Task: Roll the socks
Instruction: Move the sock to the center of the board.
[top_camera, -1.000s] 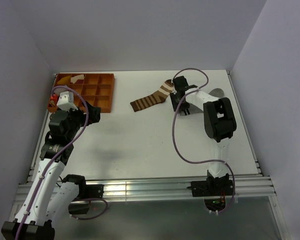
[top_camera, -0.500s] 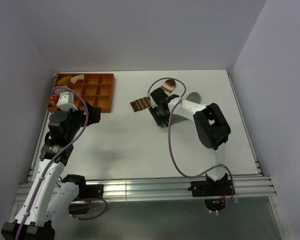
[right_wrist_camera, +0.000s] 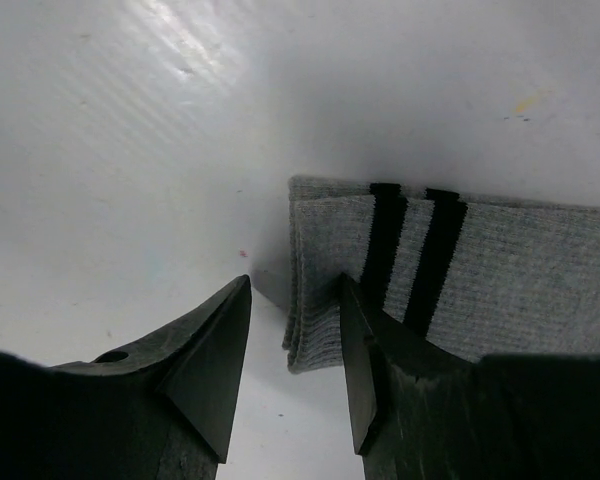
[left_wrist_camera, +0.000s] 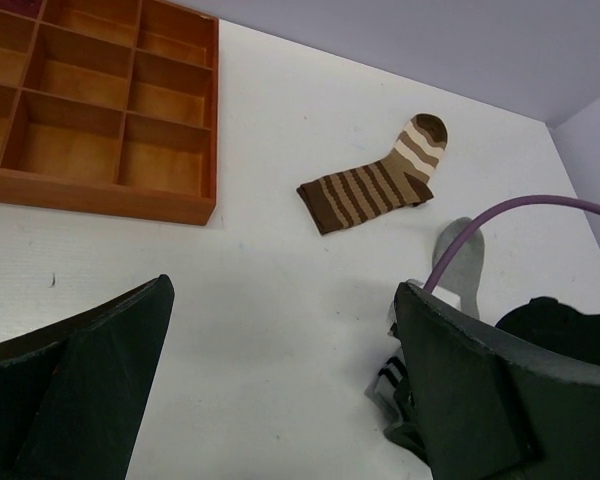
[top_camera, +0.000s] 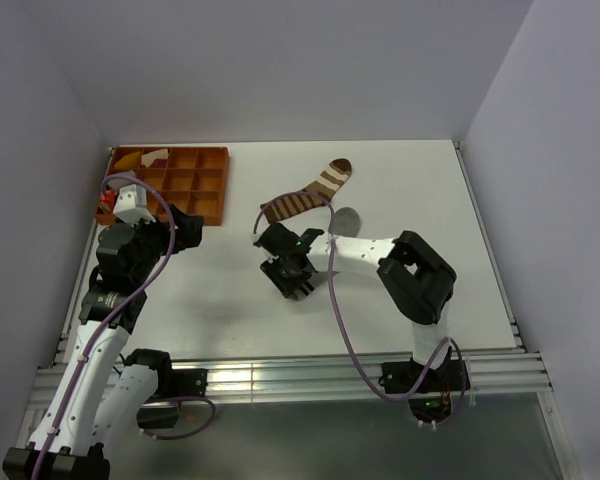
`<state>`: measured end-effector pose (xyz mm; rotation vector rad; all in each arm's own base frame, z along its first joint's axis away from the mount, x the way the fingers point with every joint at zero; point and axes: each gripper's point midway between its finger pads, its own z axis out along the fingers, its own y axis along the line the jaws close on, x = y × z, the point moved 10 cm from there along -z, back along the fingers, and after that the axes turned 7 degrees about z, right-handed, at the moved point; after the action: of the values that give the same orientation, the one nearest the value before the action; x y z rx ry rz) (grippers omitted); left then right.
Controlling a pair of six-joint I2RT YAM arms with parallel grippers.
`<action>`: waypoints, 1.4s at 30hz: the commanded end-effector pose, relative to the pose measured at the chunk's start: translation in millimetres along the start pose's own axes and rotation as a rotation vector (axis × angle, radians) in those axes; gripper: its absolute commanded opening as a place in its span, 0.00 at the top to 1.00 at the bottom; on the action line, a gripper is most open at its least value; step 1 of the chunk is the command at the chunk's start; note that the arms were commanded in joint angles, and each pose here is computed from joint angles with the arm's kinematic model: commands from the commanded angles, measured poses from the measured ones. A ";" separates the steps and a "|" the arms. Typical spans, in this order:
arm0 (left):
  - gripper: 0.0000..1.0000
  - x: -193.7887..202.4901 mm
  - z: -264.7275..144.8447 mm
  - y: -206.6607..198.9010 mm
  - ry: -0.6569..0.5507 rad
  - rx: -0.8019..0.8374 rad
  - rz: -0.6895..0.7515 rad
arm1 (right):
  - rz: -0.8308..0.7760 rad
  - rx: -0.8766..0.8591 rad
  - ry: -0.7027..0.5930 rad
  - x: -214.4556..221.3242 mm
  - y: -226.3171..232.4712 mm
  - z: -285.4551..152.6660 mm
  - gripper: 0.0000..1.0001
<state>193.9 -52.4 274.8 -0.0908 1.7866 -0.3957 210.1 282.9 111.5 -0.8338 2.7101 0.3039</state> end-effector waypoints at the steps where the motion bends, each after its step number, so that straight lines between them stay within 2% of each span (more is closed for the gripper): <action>1: 0.01 -1.7 0.5 -5.8 -0.012 0.037 -0.046 | 0.005 0.013 -0.021 -4.8 13.3 -14.0 0.52; 5: 0.00 8.2 1.8 -8.5 0.027 0.052 -0.146 | -0.020 -0.007 -0.131 -21.5 23.1 -43.8 0.51; 11: 0.01 22.2 1.0 -5.8 0.069 0.041 -0.188 | -0.042 -0.044 -0.331 -17.2 30.0 -75.7 0.46; 20: 0.01 24.5 4.2 -6.2 0.073 0.059 -0.186 | -0.077 0.000 -0.392 18.7 9.9 -41.4 0.50; 31: 0.01 28.1 7.2 -6.2 0.096 0.066 -0.190 | -0.122 -0.035 -0.411 19.3 9.6 -24.3 0.50; 38: 0.01 28.3 9.9 -6.3 0.101 0.071 -0.192 | 0.032 0.014 -0.478 1.0 -27.8 -51.1 0.48; 42: 0.00 26.5 11.1 -7.7 0.102 0.082 -0.190 | 0.128 0.099 -0.453 -7.3 -61.5 -47.2 0.44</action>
<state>194.0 -65.9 242.4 -0.2158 1.9102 -0.5816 222.6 230.8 133.8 -0.5970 2.3625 0.3587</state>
